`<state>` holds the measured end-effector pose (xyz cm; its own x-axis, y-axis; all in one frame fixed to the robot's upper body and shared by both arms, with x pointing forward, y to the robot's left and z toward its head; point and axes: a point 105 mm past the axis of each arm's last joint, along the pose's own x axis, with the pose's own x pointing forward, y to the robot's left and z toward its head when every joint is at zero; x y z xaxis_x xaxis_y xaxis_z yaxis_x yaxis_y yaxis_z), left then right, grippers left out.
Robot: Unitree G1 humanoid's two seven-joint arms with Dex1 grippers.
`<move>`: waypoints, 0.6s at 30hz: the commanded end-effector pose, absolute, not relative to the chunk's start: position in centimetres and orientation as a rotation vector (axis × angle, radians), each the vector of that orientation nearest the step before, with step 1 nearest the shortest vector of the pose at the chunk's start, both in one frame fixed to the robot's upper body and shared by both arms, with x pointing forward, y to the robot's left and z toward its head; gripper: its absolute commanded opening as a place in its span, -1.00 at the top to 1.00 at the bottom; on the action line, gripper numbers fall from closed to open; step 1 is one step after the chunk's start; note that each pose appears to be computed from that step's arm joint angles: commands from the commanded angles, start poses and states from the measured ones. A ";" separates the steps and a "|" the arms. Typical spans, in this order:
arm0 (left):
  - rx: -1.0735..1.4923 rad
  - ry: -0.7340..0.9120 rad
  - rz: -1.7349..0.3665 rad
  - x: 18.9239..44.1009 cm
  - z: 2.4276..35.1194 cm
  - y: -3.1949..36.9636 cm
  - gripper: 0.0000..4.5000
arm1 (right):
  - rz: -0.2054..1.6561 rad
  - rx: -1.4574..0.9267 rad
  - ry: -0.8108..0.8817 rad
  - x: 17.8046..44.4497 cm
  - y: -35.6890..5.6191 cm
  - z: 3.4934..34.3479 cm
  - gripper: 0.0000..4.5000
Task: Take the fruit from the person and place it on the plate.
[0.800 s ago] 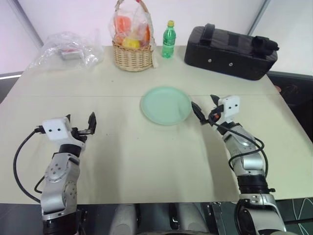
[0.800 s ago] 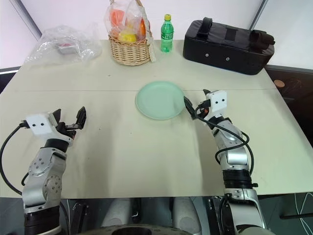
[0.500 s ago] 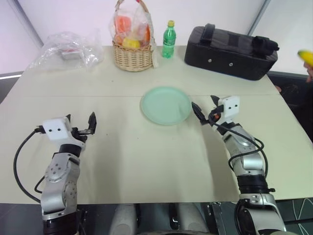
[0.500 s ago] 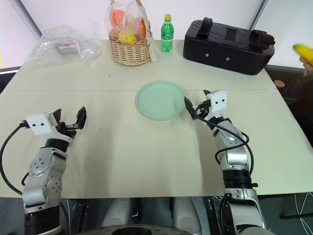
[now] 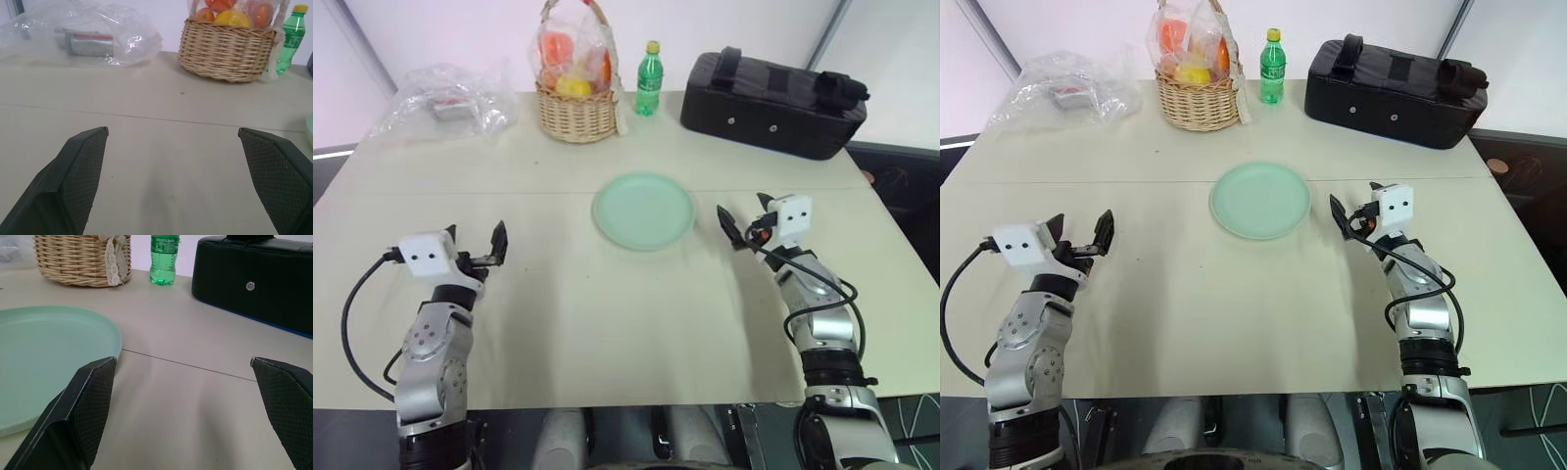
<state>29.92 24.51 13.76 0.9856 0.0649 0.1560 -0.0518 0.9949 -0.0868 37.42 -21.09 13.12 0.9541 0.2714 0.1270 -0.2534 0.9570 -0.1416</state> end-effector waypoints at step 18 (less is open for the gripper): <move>0.002 -0.186 -0.054 29.9 15.6 25.4 -0.98 | 0.256 -0.179 -0.161 36.9 -24.8 14.7 -1.00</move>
<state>30.16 25.28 14.44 0.9885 -0.0434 0.1451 0.0452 0.9989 -0.0092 36.96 -24.12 13.29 0.9572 0.2759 0.0879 -0.2572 0.9494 -0.1801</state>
